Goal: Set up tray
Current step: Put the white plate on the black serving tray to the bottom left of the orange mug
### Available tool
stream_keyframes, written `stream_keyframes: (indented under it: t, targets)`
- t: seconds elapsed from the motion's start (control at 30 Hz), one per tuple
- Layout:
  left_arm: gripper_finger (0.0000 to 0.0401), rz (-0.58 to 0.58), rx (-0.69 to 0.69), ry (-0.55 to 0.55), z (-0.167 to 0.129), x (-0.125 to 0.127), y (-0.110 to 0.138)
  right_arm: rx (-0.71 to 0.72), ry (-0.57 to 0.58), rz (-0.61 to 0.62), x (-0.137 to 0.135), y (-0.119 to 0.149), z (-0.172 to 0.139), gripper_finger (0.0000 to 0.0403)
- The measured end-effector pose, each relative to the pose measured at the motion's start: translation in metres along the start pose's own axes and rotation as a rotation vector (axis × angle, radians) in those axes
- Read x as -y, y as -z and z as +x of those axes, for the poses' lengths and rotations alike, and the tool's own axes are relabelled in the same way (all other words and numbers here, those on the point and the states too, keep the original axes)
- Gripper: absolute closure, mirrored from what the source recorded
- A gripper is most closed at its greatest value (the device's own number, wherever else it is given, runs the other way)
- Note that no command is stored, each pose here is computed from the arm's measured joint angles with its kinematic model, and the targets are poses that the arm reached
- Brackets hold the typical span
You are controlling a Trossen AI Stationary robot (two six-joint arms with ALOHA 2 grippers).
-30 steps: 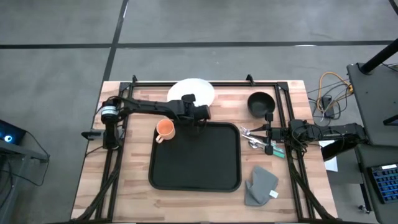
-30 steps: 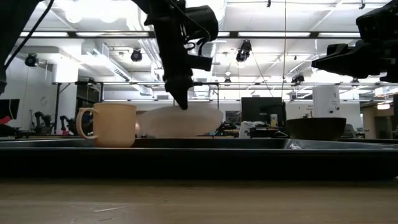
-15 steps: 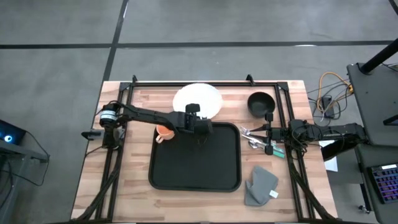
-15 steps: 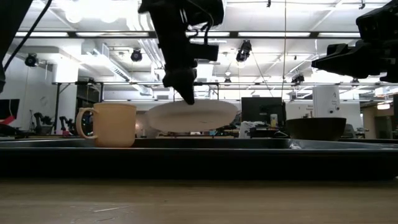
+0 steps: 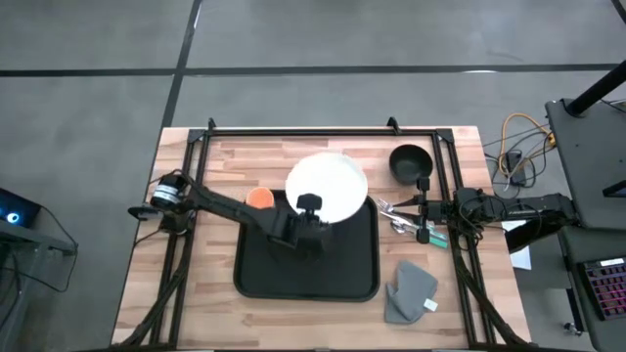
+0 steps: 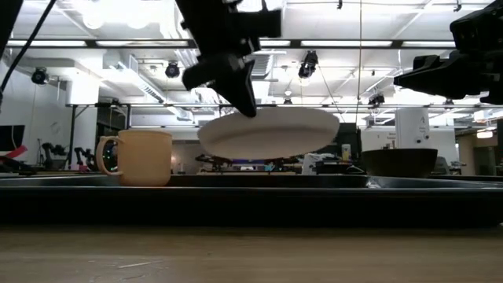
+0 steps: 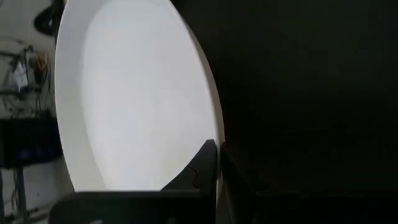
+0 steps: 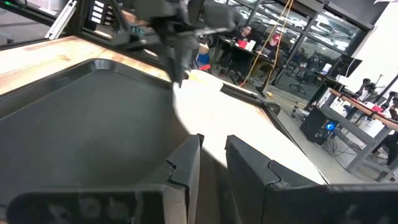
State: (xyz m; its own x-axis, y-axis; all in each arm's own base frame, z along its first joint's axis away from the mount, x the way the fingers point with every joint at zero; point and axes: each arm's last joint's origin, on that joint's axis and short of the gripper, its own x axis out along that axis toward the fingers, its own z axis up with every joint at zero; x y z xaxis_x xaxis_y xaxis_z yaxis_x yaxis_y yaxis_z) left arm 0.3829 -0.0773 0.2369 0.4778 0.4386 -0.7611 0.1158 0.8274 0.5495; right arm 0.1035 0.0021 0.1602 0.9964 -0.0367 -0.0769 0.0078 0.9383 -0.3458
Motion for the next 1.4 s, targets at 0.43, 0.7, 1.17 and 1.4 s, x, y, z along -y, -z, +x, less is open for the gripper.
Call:
stream_keyframes:
  t: [0.43,0.7,1.17,1.4]
  targets:
    - [0.0401,0.014,0.084,0.086,-0.036,0.059,-0.004,0.000,0.000,0.000,0.000,0.000,0.000,0.0335]
    - [0.0401,-0.029,0.096,0.153,-0.051,0.091,0.004,0.000,0.000,0.000,0.000,0.000,0.000,0.0335]
    - [0.0401,-0.184,0.077,0.240,-0.085,0.136,0.019,0.000,0.000,0.000,0.000,0.000,0.000,0.0335]
    - [0.0401,-0.286,0.023,0.250,-0.092,0.144,0.027,0.000,0.000,0.000,0.000,0.000,0.000,0.0335]
